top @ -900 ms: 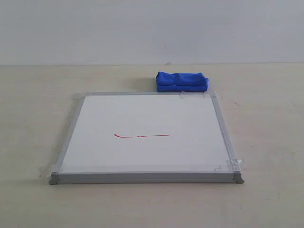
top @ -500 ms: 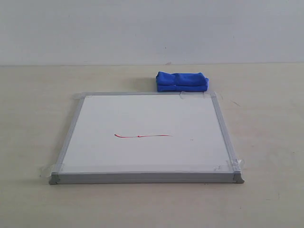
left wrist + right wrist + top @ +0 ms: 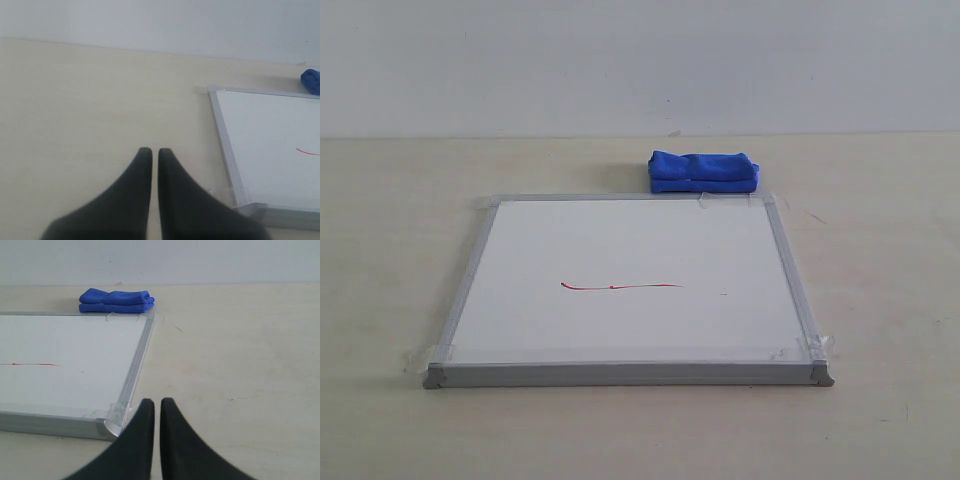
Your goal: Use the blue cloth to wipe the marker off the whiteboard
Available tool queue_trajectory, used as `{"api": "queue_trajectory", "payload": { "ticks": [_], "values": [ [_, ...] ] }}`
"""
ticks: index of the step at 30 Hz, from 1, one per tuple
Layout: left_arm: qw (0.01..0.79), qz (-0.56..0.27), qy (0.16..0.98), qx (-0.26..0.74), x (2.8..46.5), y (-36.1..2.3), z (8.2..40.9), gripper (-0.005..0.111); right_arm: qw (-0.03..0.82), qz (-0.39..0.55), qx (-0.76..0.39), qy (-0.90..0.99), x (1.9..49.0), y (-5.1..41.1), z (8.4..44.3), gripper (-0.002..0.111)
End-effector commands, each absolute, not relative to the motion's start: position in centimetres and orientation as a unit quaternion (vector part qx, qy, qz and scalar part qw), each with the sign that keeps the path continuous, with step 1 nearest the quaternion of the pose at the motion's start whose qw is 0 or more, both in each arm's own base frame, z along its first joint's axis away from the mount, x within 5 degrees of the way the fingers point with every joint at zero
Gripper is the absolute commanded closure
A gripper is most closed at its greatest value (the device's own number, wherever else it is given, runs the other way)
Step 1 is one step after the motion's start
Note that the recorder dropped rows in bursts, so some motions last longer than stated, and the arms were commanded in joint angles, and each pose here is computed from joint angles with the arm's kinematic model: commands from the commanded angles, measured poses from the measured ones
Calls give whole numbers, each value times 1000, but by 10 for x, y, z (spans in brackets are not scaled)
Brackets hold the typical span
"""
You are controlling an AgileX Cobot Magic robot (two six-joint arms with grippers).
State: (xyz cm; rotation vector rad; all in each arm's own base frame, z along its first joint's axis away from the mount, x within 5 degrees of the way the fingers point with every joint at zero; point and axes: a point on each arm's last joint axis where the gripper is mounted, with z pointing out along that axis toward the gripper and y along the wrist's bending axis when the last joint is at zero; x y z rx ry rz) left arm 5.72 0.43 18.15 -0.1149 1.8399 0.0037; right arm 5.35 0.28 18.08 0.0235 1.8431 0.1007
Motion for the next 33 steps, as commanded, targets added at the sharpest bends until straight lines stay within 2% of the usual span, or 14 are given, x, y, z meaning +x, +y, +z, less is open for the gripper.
{"api": "queue_trajectory", "payload": {
  "ticks": [1,5,17,22,25,28,33],
  "values": [
    [609,0,792,-51,57,4,183,102,608,40,8,793,53,3,182,107],
    [609,0,792,-51,57,4,183,102,611,49,18,790,53,3,187,107],
    [609,0,792,-51,57,4,183,102,680,87,43,727,22,2,289,107],
    [609,0,792,-51,57,4,183,102,704,111,54,700,15,2,307,107],
    [609,0,792,-51,57,4,183,102,718,156,80,673,13,3,314,107],
    [609,0,792,-51,57,4,183,102,760,137,39,634,10,5,327,107],
    [609,0,792,-51,57,4,183,102,740,111,0,663,36,10,353,107]
  ]
}}
